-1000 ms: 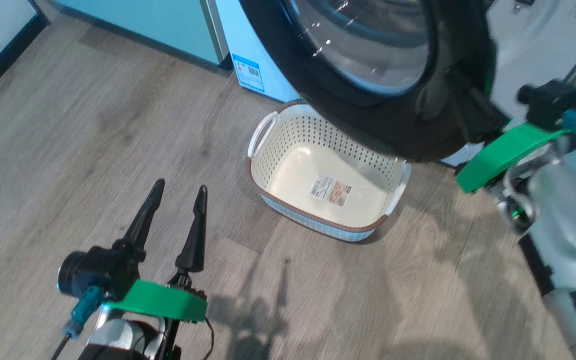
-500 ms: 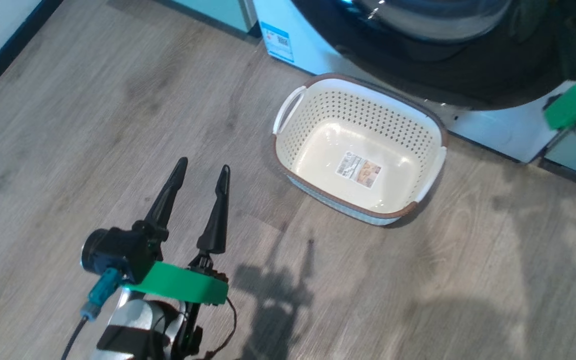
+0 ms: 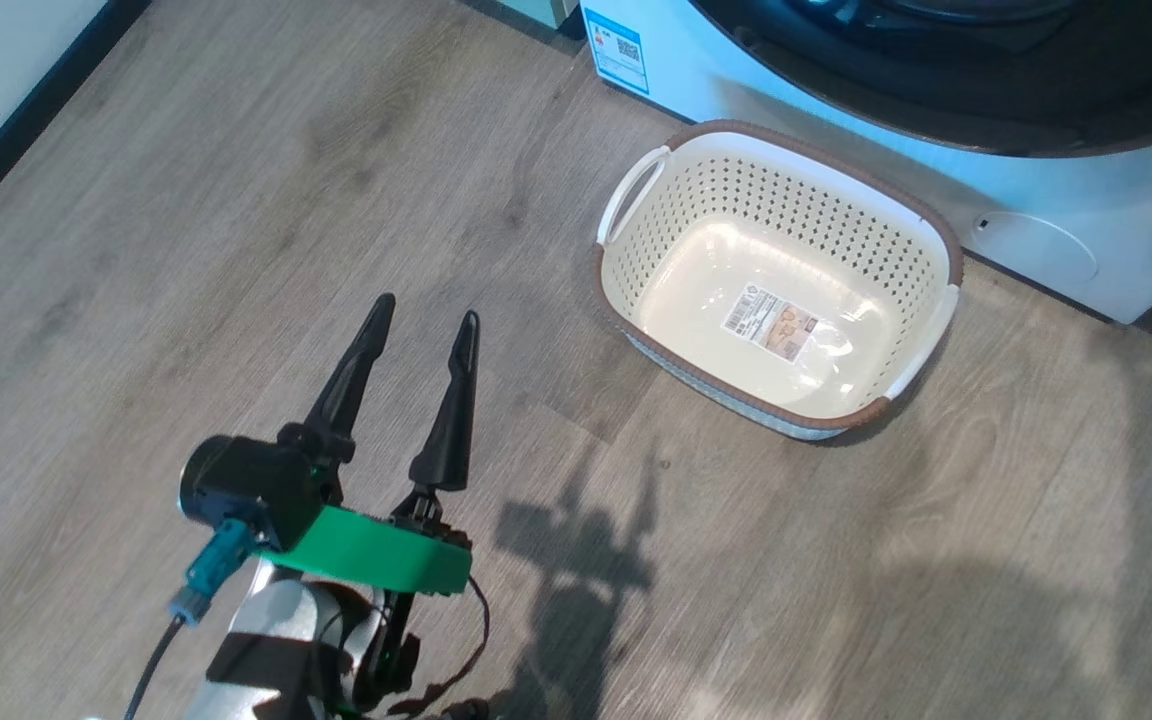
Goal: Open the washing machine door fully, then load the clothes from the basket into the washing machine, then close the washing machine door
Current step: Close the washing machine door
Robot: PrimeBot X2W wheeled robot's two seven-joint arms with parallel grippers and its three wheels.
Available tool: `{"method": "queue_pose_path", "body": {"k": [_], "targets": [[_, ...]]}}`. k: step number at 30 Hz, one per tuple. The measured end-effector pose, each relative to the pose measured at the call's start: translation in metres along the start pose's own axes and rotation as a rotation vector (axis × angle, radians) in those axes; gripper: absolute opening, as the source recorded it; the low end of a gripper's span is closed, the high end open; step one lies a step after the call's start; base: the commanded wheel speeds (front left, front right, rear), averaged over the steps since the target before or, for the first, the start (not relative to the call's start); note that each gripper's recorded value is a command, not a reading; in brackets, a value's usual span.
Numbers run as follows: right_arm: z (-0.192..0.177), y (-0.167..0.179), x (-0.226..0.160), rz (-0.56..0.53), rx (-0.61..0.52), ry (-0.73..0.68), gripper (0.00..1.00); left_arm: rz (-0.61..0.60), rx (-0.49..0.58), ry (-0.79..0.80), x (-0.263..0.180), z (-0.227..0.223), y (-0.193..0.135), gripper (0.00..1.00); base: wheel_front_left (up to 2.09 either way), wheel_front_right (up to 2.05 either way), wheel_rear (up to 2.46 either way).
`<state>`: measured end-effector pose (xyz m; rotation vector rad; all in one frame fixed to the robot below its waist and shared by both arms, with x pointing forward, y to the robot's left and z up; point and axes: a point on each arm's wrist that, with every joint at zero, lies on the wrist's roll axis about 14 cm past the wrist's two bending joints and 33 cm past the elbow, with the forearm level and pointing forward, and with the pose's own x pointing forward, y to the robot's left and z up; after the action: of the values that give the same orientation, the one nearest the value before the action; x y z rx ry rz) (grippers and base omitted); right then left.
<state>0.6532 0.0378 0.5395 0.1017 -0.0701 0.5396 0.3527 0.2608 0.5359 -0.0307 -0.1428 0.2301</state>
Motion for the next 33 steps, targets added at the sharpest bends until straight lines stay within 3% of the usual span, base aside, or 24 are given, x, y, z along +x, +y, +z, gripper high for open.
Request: {"method": "queue_pose_path", "body": {"k": [18, 25, 33], "targets": [[0.015, 0.015, -0.001, 0.042, -0.038, -0.036, 0.0, 0.001, -0.009, -0.002, 0.001, 0.0, 0.0, 1.0, 0.0, 0.0, 0.0], [-0.005, 0.029, -0.04, 0.065, -0.009, -0.008, 0.0, -0.017, -0.009, -0.023, 0.0, 0.005, -0.005, 1.0, 0.0, 0.0, 0.0], [-0.016, 0.026, -0.107, 0.012, 0.053, -0.018, 0.0, -0.063, -0.022, -0.032, -0.001, 0.006, -0.018, 1.0, 0.0, 0.0, 0.0]]}}
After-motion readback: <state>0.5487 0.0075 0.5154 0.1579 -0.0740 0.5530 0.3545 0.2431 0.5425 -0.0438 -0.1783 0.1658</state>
